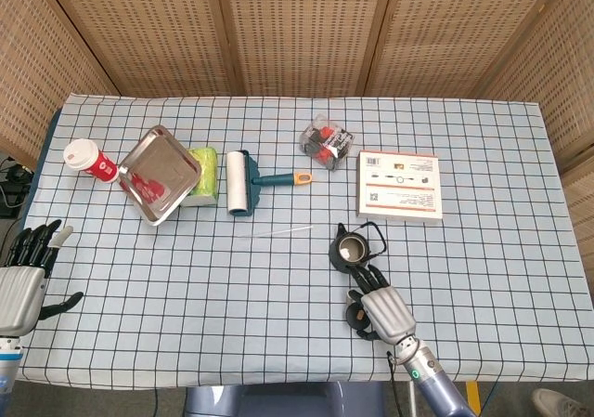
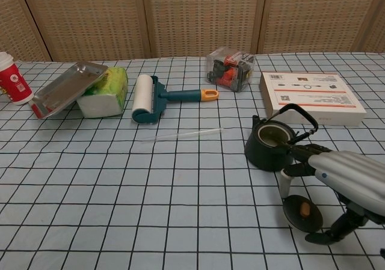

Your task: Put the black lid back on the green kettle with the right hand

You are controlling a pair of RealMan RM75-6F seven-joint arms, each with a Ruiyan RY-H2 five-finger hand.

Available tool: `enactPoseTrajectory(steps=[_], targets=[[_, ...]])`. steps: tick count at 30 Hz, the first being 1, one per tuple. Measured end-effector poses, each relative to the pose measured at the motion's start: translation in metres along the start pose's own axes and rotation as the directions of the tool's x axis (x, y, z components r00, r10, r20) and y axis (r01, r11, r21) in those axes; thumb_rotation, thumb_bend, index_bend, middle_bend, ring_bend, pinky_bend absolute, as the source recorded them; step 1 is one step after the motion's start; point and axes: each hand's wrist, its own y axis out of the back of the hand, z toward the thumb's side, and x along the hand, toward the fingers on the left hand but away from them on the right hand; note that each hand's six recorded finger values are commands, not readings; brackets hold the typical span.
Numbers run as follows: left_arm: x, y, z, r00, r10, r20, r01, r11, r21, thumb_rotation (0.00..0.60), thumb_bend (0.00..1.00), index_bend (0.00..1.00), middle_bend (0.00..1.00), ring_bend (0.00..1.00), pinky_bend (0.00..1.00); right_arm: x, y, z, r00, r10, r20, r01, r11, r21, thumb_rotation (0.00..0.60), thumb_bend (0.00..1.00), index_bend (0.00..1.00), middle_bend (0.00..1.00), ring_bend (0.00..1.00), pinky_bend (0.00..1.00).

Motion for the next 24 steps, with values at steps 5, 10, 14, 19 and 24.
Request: enactPoseTrajectory(steps=[5,10,14,19,24], targets=[[0.000,0.000,0.000,1.000,0.000,0.000,0.000,1.000,0.001,0.600,0.07,0.00,0.00,0.00,0.00,0.002,0.008,0.001,1.000,-0.022,-0.005,0.022,1.000,0.004,0.600,0.32,0.54,0.09,0.00,0.00],[0.000,0.000,0.001,1.000,0.000,0.002,0.000,1.000,0.002,0.600,0.07,0.00,0.00,0.00,0.00,0.005,0.021,0.001,0.998,-0.055,-0.008,0.055,0.998,0.007,0.600,0.32,0.54,0.09,0.00,0.00],[0.000,0.000,0.001,1.000,0.002,0.001,-0.002,1.000,0.000,0.600,0.07,0.00,0.00,0.00,0.00,0.006,0.034,0.004,0.996,-0.084,-0.013,0.084,0.996,0.017,0.600,0.32,0.54,0.09,0.00,0.00],[0.000,0.000,0.001,1.000,0.001,0.002,-0.001,1.000,0.000,0.600,0.07,0.00,0.00,0.00,0.00,0.005,0.052,0.008,0.992,-0.123,-0.017,0.123,0.992,0.028,0.600,0.32,0.54,0.09,0.00,0.00],[0.000,0.000,0.000,1.000,0.000,-0.001,0.000,1.000,0.000,0.600,0.07,0.00,0.00,0.00,0.00,-0.003,0.067,0.009,0.989,-0.148,-0.012,0.148,0.988,0.032,0.600,0.33,0.54,0.09,0.00,0.00]])
